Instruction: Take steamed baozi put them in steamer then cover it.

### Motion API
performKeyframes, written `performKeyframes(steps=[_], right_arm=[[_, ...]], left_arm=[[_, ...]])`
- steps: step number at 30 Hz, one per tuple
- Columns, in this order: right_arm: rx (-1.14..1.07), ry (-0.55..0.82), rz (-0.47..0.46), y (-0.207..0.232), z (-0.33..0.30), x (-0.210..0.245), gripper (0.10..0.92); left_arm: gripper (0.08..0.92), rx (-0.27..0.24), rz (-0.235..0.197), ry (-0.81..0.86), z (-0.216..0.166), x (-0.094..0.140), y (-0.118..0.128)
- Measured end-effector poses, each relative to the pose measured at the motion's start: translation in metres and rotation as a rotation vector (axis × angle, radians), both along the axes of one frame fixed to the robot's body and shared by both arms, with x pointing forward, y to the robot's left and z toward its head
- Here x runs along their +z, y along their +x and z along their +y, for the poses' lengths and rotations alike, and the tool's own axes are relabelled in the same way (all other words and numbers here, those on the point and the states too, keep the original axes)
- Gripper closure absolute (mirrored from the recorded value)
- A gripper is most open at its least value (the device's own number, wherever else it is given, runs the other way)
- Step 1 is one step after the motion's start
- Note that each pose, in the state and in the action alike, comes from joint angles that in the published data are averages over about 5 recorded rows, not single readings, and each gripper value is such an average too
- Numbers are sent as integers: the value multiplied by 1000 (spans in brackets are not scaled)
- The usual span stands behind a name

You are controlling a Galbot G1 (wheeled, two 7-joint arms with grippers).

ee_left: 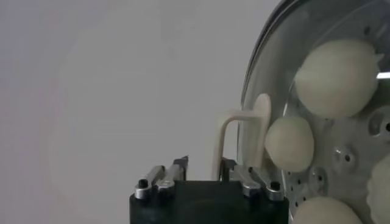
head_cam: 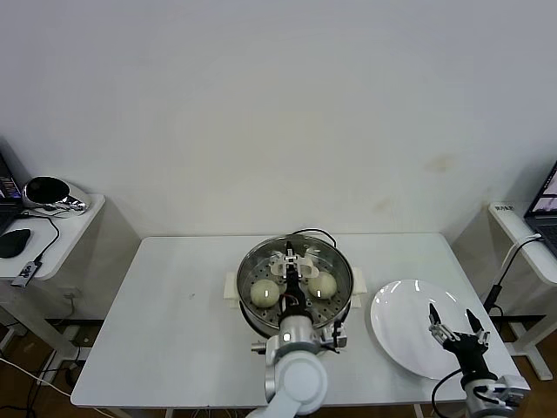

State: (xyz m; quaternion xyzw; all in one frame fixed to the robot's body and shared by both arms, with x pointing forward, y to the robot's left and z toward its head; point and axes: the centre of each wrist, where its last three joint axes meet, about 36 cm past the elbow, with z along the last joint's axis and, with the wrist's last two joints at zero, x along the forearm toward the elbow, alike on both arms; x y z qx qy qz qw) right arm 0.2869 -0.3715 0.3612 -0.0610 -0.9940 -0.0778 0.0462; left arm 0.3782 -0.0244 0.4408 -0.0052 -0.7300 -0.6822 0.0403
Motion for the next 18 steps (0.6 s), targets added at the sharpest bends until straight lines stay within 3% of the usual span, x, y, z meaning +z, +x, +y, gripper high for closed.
performKeyframes(steps=[8,18], right_arm=[[0,0,0,0,-1,-1,200],[7,-5,5,1,-3,-4,200]], left_arm=[[189,-10,-2,-25,1,8,-10],[177,-15,-11,-44,9,17,-22]])
